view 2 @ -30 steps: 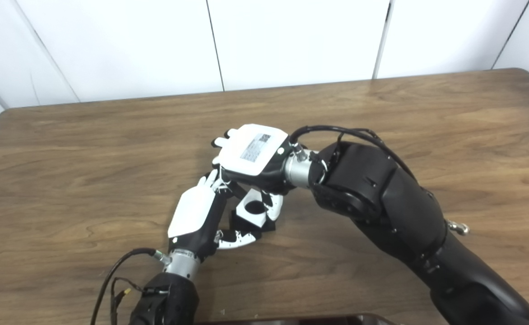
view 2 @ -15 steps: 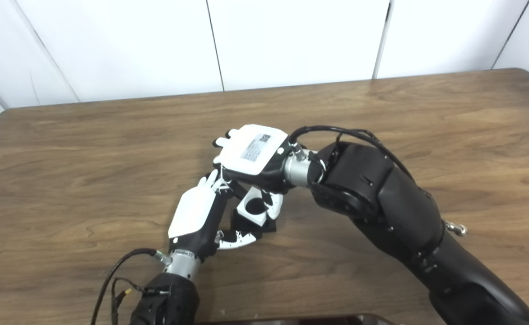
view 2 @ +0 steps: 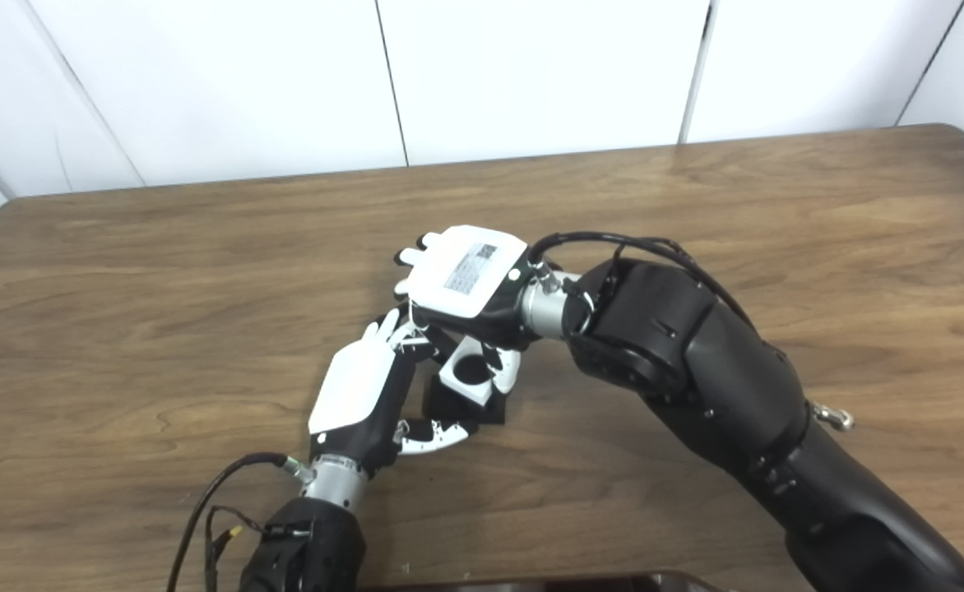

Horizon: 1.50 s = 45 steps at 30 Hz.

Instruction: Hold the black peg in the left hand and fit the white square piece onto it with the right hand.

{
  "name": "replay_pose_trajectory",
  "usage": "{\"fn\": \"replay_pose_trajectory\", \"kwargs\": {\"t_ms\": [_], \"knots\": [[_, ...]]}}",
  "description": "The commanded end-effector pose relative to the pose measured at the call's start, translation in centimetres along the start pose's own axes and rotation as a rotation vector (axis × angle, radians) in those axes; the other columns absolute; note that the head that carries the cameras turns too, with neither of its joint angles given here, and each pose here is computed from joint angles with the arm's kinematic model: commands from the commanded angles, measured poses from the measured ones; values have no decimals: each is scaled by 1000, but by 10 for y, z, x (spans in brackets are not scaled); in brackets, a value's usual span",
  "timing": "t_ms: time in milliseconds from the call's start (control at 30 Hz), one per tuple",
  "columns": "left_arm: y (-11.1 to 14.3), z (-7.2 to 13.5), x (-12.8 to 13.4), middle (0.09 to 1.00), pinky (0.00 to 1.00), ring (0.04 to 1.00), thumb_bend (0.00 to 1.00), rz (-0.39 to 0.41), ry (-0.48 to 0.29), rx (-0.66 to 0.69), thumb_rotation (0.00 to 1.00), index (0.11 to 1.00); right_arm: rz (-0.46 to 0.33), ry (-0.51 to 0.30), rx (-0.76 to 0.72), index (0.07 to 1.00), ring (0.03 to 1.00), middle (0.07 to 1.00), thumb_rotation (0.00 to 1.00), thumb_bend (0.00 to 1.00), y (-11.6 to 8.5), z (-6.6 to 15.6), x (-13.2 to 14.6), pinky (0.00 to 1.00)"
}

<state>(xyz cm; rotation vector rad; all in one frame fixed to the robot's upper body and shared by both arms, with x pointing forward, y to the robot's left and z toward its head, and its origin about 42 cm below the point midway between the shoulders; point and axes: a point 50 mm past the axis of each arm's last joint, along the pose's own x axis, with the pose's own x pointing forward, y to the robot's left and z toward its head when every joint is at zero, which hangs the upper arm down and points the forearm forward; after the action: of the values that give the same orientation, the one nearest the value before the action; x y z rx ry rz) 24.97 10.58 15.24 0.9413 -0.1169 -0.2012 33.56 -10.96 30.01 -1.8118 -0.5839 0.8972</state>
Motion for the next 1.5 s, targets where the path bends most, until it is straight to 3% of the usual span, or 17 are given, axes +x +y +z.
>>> {"fn": "replay_pose_trajectory", "kwargs": {"t_ms": [0,867,933,1033,1067,1100,1133,1167,1467], "knots": [[8,10,4,919,1000,1000,524,58,-29,5,64,492,-53,16,-27,482,1000,907,138,525,-14,-8,-2,1000],[8,11,6,912,1000,1000,524,55,-9,1,66,492,1,44,-46,488,1000,931,154,524,-1,-12,1,1000],[9,11,6,912,1000,1000,761,54,-7,0,95,601,-1,45,-46,487,1000,931,154,524,-1,-13,1,1000],[9,12,7,912,1000,1000,797,55,-7,-2,105,625,-3,50,-46,488,1000,930,155,524,-2,-14,1,1000],[9,12,7,912,1000,1000,801,56,-7,-2,107,628,-2,52,-45,501,1000,930,179,619,-3,-15,1,1000],[9,12,7,912,1000,1000,804,56,-7,-1,109,631,-2,54,-42,527,1000,931,225,805,-4,-15,1,1000],[9,12,7,912,1000,1000,806,57,-7,-1,110,634,-1,55,-40,546,1000,932,251,918,-4,-15,1,1000],[9,12,7,912,1000,1000,808,58,-10,-1,113,637,0,58,-41,549,1000,933,262,957,-5,-15,1,1000],[9,11,7,931,1000,1000,861,60,-15,8,208,682,-24,71,-22,575,1000,928,274,1000,-7,-18,-1,1000]]}}
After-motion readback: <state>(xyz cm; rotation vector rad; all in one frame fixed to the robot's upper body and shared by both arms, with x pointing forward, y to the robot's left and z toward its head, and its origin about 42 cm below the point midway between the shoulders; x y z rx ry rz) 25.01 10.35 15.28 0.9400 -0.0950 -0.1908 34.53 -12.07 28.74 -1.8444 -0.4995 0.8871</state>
